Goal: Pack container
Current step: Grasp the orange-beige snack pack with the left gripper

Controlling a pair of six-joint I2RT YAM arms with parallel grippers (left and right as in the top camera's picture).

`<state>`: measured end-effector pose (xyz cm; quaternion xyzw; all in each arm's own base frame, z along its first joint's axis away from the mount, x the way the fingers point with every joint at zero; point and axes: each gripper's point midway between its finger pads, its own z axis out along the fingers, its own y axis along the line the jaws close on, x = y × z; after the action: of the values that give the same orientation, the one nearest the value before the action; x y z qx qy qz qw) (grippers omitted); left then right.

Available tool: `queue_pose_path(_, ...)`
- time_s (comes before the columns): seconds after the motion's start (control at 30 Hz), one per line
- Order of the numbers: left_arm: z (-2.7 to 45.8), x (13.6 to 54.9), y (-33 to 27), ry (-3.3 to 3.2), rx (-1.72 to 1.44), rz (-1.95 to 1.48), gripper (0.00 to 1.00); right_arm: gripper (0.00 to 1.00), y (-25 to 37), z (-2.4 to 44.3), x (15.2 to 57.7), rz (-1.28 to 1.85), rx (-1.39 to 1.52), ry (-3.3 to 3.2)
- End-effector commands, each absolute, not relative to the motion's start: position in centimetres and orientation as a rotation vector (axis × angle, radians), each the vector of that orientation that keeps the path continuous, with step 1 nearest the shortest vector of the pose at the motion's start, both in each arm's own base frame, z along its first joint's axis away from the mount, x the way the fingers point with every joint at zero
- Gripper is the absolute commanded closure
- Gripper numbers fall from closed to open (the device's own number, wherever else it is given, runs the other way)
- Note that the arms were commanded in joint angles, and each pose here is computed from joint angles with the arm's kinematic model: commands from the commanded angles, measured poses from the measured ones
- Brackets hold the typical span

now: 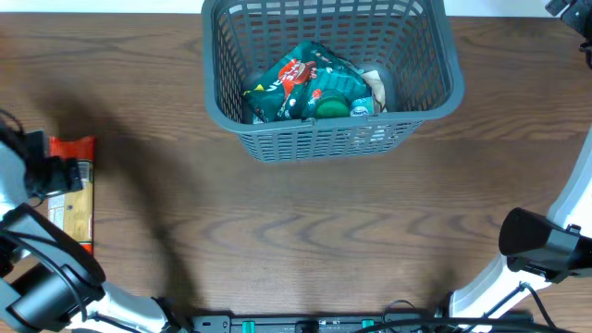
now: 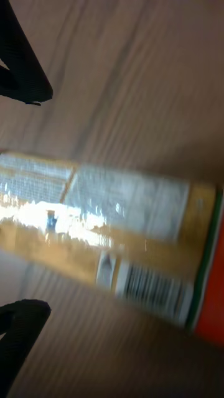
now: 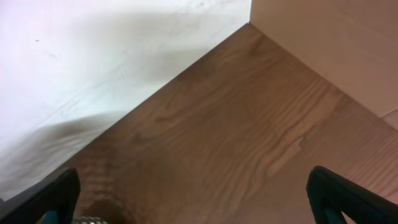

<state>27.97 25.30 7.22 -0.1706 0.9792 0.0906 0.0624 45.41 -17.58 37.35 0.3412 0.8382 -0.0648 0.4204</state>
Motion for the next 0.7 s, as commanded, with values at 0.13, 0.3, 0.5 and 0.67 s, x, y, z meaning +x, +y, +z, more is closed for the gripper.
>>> queue_pose_path(0.13, 5.4, 27.7, 25.5, 2.918, -0.588, 0.056, 0.02, 0.01, -17.6, 37.8, 45.1, -0.160, 0.868, 2.085)
queue_pose_path(0.3, 4.0, 28.2, 24.6, 2.930, -0.575, -0.032, 0.02, 0.01, -17.6, 37.8, 45.1, -0.159, 0.868, 2.085)
queue_pose_path(0.5, 2.3, 28.0, 24.2, 2.971, -0.580, -0.075, 0.01, 0.01, -17.6, 37.8, 45.1, -0.160, 0.868, 2.085)
queue_pose_path(0.67, 0.5, 27.7, 23.9, 3.009, -0.592, -0.116, 0.01, 0.01, -17.6, 37.8, 45.1, -0.160, 0.868, 2.085)
